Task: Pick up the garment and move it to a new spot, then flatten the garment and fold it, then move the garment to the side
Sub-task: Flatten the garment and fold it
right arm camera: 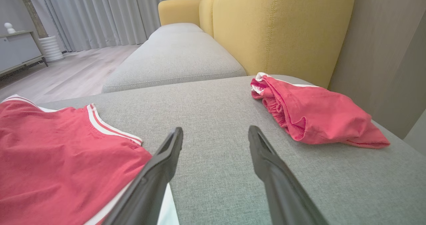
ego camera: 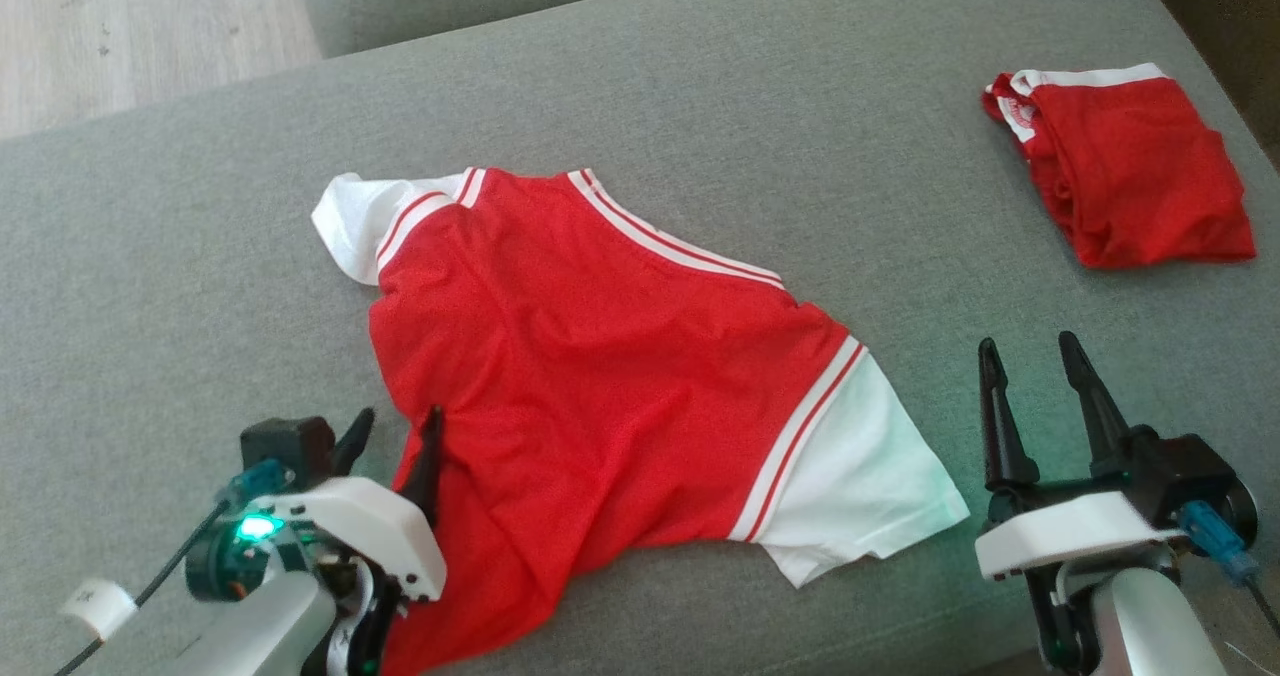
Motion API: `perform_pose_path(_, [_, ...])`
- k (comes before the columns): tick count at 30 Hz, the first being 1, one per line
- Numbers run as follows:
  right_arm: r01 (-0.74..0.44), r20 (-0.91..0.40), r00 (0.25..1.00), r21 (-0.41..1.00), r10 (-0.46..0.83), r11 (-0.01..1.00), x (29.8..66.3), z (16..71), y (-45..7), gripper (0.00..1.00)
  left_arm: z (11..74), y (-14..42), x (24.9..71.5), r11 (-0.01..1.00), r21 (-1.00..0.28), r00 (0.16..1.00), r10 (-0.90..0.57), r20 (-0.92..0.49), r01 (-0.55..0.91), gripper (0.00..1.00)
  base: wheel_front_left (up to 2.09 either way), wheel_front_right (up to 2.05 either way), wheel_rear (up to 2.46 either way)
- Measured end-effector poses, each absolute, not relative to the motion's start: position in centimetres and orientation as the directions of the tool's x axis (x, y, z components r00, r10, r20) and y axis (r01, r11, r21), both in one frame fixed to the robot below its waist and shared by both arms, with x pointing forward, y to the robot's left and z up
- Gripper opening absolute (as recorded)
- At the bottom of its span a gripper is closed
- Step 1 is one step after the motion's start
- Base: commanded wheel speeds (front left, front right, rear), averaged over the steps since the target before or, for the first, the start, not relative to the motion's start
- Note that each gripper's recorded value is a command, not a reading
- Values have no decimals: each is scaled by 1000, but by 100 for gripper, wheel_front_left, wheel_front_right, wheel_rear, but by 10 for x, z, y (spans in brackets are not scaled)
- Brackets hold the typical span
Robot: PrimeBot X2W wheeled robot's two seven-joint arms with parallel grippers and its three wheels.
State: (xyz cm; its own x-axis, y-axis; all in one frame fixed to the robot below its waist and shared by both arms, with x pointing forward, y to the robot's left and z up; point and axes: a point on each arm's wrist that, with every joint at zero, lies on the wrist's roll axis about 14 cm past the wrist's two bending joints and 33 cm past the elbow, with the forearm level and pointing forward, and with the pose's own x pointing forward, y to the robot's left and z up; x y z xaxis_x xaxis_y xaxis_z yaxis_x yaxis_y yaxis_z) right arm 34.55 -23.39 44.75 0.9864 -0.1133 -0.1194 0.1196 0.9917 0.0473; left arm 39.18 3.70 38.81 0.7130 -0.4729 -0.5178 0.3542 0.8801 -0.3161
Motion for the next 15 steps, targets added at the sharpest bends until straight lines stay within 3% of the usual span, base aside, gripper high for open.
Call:
perform_pose_path(4, [111, -121, 987, 44, -105, 993, 347, 447, -231, 100, 380, 44, 389, 894, -303, 698, -448, -559, 331, 100, 0, 0, 0])
perform_pose_path(8, [114, -125, 986, 41, -108, 993, 346, 446, -232, 100, 374, 24, 373, 844, -388, 609, -535, -586, 369, 100, 0, 0, 0])
perform_pose_path(9, [115, -128, 986, 40, -109, 993, 346, 445, -233, 100, 373, 20, 371, 835, -398, 596, -550, -584, 380, 16, 0, 0, 0])
perform_pose_path(10, [116, -132, 985, 40, -110, 992, 346, 444, -233, 100, 374, 17, 372, 829, -406, 594, -559, -578, 385, 0, 0, 0, 0])
perform_pose_path(15, [119, -145, 983, 37, -113, 992, 344, 440, -234, 100, 377, 14, 400, 854, -346, 672, -519, -529, 388, 0, 0, 0, 0])
